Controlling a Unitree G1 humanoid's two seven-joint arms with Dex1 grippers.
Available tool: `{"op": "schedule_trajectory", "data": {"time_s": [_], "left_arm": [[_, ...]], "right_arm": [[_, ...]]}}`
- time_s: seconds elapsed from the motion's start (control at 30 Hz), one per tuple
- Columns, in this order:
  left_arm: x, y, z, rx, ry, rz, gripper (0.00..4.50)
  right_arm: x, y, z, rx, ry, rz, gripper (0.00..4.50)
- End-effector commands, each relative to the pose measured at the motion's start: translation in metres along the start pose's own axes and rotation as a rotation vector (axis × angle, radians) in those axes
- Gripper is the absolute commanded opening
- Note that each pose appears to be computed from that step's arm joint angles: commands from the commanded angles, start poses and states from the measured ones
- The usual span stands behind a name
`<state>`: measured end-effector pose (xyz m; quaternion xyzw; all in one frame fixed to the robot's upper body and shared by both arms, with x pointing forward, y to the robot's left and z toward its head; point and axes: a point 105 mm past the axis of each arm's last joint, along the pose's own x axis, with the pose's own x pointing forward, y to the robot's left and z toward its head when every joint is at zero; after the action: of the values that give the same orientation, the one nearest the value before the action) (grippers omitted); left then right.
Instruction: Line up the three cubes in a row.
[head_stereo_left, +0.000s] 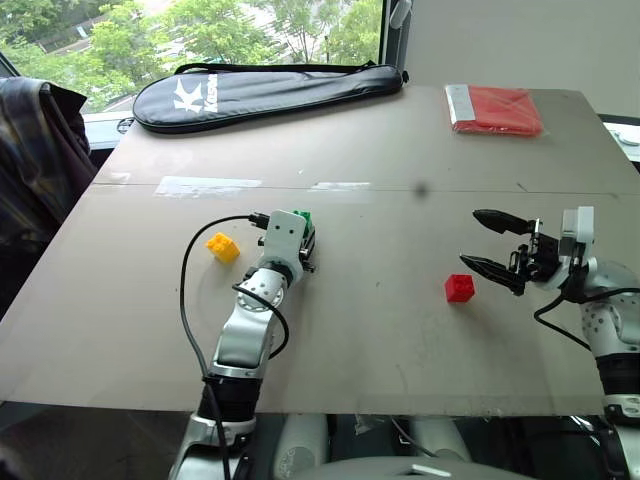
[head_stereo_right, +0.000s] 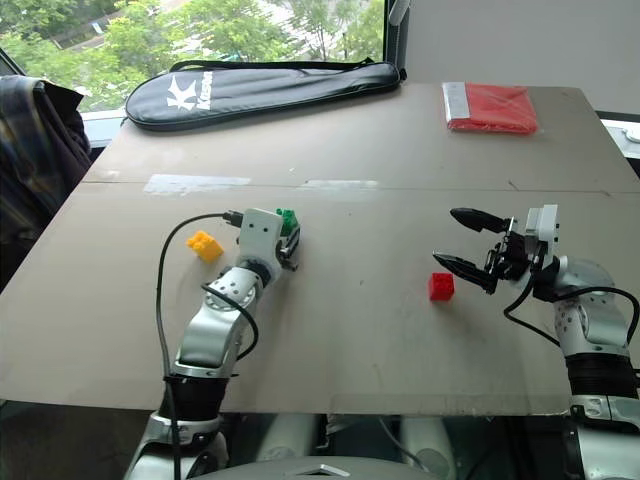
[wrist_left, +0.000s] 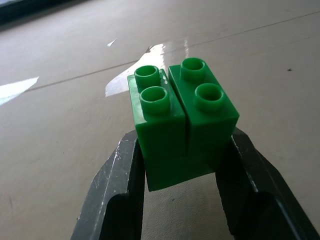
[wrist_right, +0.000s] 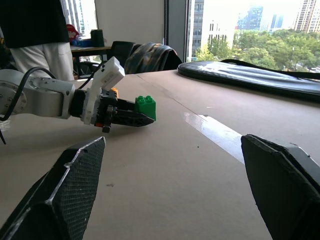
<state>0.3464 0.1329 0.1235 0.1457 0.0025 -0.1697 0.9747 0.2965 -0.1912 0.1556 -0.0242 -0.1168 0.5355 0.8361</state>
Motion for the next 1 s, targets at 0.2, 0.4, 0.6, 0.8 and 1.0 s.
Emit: {"op": "schedule_trajectory", "data": {"time_s": [0.2, 0.4, 0.6, 0.8, 1.0], "left_arm": [[-0.032, -0.052, 0.08, 0.109, -0.286, -0.733, 1.39], [-0.044, -0.084, 0.064, 0.197, -0.274, -1.176, 1.39], [-0.022, -0.104, 0.033, 0.253, -0.25, -1.31, 1.39], [-0.001, -0.111, 0.019, 0.245, -0.258, -1.252, 1.39], [0.005, -0.115, 0.005, 0.208, -0.207, -1.257, 1.39]], "right_arm": [[-0.012, 0.006, 0.008, -0.058, -0.025, -0.018, 4.5], [-0.03, 0.015, -0.001, -0.051, 0.033, -0.015, 4.5], [-0.051, 0.034, -0.012, -0.02, 0.095, -0.011, 4.5], [-0.079, 0.045, -0.018, -0.015, 0.169, -0.019, 4.5], [-0.082, 0.046, -0.013, -0.008, 0.154, -0.004, 4.5]]}}
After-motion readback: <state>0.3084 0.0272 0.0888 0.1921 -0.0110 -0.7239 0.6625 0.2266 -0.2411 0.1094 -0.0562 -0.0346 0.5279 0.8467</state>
